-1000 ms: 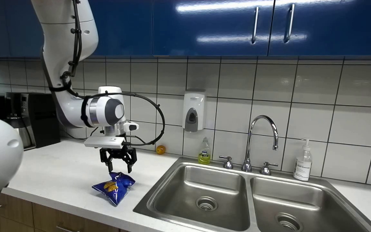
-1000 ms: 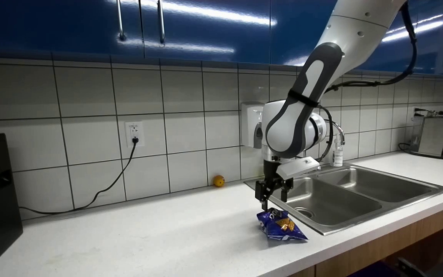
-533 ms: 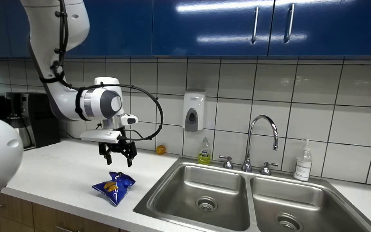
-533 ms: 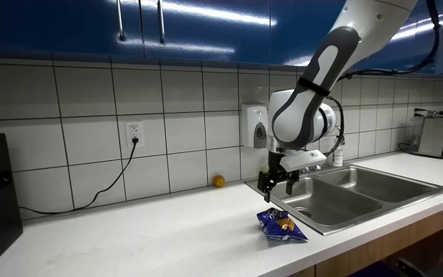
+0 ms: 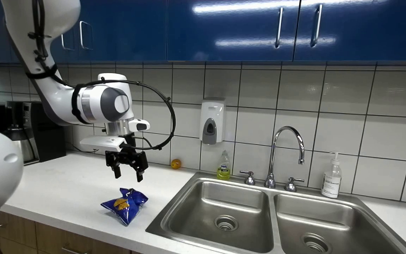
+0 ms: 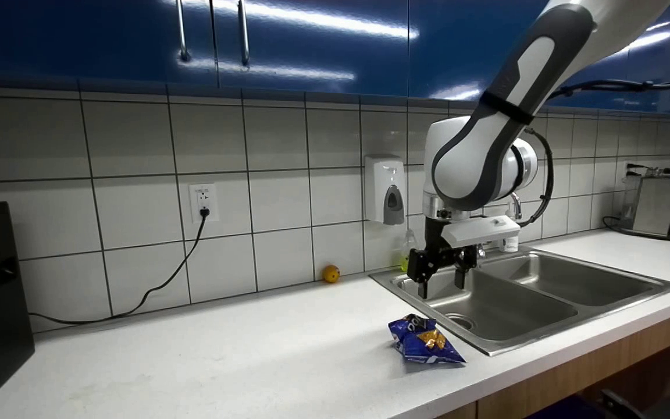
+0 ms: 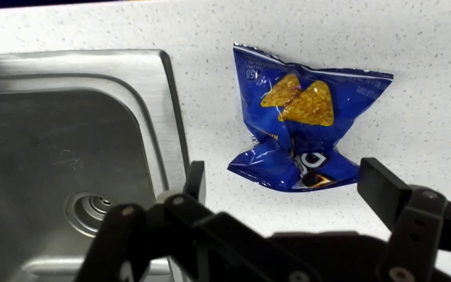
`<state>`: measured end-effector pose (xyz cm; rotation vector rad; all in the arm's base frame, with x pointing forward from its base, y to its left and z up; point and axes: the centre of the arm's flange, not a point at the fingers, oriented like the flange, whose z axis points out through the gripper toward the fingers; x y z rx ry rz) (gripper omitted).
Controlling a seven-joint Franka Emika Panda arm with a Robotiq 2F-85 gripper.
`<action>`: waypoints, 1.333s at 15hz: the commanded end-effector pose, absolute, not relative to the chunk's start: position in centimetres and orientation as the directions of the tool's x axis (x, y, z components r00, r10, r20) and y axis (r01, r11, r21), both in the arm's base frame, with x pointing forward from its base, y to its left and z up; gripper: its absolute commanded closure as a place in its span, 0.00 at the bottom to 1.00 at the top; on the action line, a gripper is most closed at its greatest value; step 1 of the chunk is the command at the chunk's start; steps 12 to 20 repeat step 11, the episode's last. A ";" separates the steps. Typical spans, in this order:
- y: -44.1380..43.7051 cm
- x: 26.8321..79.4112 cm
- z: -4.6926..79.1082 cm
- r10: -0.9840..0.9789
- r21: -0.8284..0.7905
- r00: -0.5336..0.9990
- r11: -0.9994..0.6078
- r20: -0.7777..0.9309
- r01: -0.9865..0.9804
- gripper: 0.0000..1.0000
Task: Pick up the blue object from the sink and put it on the counter
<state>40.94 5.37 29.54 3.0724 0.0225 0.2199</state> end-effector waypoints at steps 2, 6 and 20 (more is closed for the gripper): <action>4.9 40.2 29.9 0.009 0.065 0.990 -0.998 0.140 0.000 0.00; 4.8 39.8 30.0 0.008 0.066 0.990 -0.998 0.141 -0.001 0.00; 4.8 39.8 30.0 0.008 0.066 0.990 -0.998 0.141 -0.001 0.00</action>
